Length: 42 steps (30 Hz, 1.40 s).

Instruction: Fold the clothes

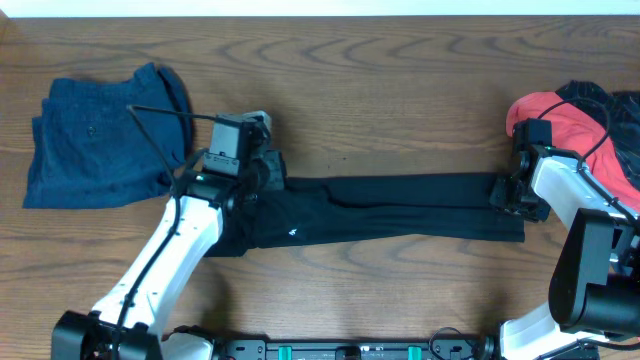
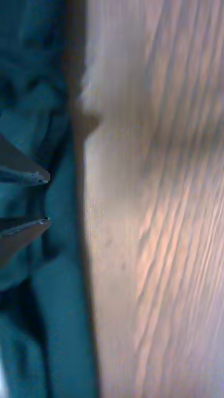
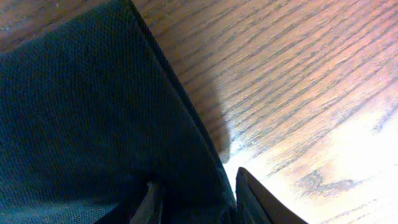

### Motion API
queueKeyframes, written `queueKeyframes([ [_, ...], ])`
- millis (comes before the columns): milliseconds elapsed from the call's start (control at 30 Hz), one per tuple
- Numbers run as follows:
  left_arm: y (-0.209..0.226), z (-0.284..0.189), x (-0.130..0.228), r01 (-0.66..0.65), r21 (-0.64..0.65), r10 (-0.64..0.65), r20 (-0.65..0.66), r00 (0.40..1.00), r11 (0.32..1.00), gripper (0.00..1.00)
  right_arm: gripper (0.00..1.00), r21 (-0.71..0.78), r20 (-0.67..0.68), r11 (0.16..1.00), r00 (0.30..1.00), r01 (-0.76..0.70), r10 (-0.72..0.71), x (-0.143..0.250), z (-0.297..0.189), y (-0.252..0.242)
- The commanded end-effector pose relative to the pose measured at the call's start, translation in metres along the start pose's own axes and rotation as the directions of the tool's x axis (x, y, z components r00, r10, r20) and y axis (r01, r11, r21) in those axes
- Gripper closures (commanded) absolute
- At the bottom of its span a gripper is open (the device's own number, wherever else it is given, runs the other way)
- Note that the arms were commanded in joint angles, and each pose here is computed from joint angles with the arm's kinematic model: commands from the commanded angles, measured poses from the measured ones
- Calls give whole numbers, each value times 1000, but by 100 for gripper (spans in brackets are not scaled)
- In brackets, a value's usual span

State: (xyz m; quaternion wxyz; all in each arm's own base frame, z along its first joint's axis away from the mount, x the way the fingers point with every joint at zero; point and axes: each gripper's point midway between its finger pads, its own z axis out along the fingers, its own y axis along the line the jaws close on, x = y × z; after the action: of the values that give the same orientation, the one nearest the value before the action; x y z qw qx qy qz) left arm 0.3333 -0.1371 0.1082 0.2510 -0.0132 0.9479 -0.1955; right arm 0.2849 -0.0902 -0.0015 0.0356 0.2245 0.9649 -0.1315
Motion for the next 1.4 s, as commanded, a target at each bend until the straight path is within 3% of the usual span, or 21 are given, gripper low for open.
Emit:
queueKeyframes([
  [0, -24, 9, 23, -16, 80, 24, -97, 995, 997, 81, 62, 44, -121, 999, 993, 17, -11, 32, 26, -9],
  [367, -52, 65, 89, -103, 97, 127, -292, 948, 990, 82, 61, 45, -126, 999, 992, 18, -12, 33, 26, -10],
  [667, -21, 91, 100, -10, -27, 1, -344, 939, 1000, 81, 60, 49, -139, 999, 990, 23, -16, 36, 25, -11],
  [900, -13, 90, 78, 29, -27, -36, -288, 957, 999, 59, 58, 43, -150, 999, 988, 28, -22, 39, 25, -10],
  [1133, -28, 56, 34, 5, 38, 1, -149, 989, 999, 35, 55, -105, -146, 992, 985, 77, -92, 34, 24, 10],
  [1367, -35, 18, 16, -31, 51, 34, -64, 997, 998, 29, 50, -369, -154, 924, 973, 105, -172, 39, 17, 40],
])
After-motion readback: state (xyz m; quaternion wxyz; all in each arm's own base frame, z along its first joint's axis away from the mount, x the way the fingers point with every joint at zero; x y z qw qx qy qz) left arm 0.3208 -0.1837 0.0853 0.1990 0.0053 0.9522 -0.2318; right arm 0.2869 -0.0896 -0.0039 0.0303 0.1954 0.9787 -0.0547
